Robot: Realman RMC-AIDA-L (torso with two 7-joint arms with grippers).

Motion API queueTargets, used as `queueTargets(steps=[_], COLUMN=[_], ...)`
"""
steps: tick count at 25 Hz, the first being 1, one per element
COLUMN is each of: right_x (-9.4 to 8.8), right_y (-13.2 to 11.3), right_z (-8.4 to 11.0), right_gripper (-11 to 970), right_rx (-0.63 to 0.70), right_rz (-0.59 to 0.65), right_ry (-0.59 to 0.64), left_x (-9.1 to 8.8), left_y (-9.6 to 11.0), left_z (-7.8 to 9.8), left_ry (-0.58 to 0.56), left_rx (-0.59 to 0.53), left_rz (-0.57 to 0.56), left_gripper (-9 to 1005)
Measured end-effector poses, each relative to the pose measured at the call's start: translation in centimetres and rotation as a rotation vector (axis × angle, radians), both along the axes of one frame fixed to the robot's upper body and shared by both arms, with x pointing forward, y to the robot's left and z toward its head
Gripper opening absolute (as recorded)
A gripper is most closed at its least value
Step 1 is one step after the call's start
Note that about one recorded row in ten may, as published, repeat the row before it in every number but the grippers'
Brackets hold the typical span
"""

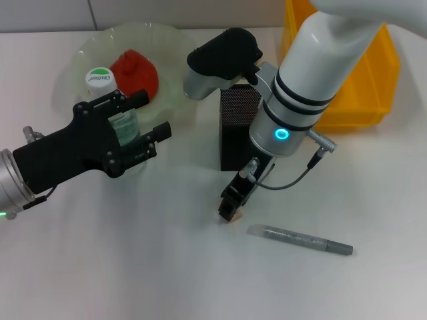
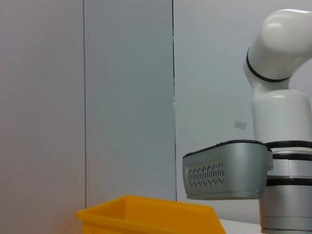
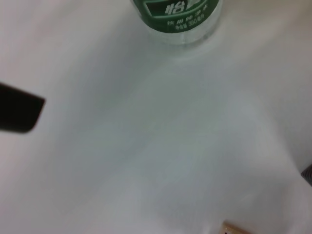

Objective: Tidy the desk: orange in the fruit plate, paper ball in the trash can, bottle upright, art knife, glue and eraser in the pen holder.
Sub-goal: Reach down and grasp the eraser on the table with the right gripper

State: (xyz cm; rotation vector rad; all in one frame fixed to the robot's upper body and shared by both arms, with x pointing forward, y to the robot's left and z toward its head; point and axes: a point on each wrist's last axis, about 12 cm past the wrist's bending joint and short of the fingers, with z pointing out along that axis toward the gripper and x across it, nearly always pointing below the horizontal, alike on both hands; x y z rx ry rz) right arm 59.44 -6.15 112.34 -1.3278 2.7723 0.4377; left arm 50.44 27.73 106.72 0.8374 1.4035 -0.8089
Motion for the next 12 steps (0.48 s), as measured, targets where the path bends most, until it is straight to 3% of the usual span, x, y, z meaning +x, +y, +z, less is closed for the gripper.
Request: queueTargets(steps=[12], right_x=[-0.05], right_y=[0.11], right_z=[-0.06], right_gripper=[402], right_rx=[0.002], right_rz=[0.007], right_ry=[-0.004], left_x=[0.29], left_y=[-0.21], left_z=[0.15], left_ry=[-0.004], left_rx=[0.000], left_rz=[-0.006], left_gripper=[647])
